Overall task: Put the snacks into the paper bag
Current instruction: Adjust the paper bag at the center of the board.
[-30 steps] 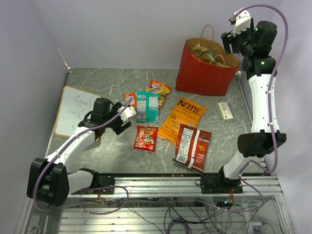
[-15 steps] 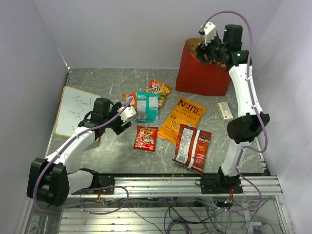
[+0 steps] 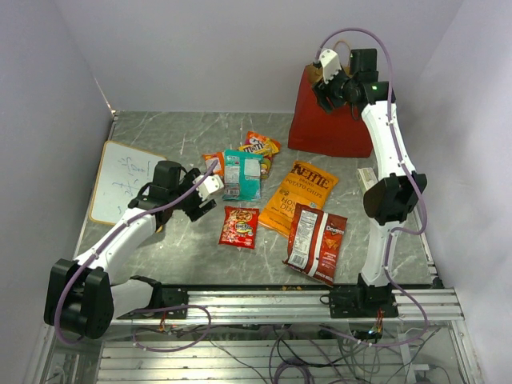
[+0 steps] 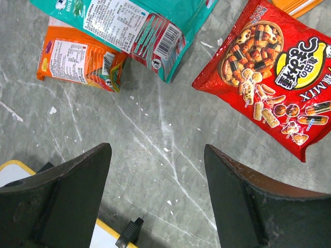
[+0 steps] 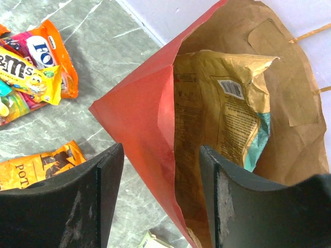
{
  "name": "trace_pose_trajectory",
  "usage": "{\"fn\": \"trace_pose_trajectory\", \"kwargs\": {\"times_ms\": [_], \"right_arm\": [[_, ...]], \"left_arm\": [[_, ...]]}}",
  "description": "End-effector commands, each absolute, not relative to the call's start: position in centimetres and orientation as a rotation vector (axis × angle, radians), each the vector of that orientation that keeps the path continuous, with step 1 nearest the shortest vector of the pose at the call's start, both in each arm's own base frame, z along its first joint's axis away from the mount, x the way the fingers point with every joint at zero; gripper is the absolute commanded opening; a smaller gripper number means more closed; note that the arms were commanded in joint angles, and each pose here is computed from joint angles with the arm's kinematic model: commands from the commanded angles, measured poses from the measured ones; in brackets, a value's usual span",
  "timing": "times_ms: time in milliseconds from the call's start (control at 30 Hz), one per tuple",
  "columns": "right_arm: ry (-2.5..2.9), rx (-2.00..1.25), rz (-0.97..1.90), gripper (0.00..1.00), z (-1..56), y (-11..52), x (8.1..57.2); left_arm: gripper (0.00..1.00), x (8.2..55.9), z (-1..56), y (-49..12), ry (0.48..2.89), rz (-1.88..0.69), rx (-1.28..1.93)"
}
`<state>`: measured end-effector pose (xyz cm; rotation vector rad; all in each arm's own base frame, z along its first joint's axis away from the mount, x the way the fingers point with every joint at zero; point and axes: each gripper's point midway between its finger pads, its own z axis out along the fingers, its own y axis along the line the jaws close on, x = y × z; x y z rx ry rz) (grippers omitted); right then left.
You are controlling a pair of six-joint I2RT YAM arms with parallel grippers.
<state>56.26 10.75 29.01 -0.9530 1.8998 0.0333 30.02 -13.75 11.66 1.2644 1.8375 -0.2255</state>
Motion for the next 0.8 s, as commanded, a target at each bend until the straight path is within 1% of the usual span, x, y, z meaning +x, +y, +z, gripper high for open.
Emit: {"fn": "trace_pose_trajectory", "kwargs": {"times_ms": [0,333,533,600,700,767], "right_arm": [[1.922,-0.976,0.078,0.57,27.9,11.4,55.8],[1.966,-0.989,0.201,0.29,27.0,12.5,53.4],[1.988,-1.005,0.282,0.12,26.8,13.7,50.9],[1.967,-0.998,0.292,0.07,27.9,14.2,49.7],[1.955,-0.987,0.31,0.0,28.3,15.0,47.9],[1.946,-0.993,0.312,0.0,28.4,15.9,46.8]], "left_arm": [[0.83,29.5,11.7,-14.5,1.802,-0.263,1.292],[0.83,29.5,12.0,-14.5,1.793,-0.255,1.292],[0.83,29.7,12.0,-14.4,1.81,-0.249,1.27],[0.83,29.9,12.0,-14.3,1.829,-0.248,1.256],[0.83,30.0,12.1,-14.3,1.834,-0.248,1.25],[0.83,30.0,12.3,-14.3,1.825,-0.243,1.248]]}}
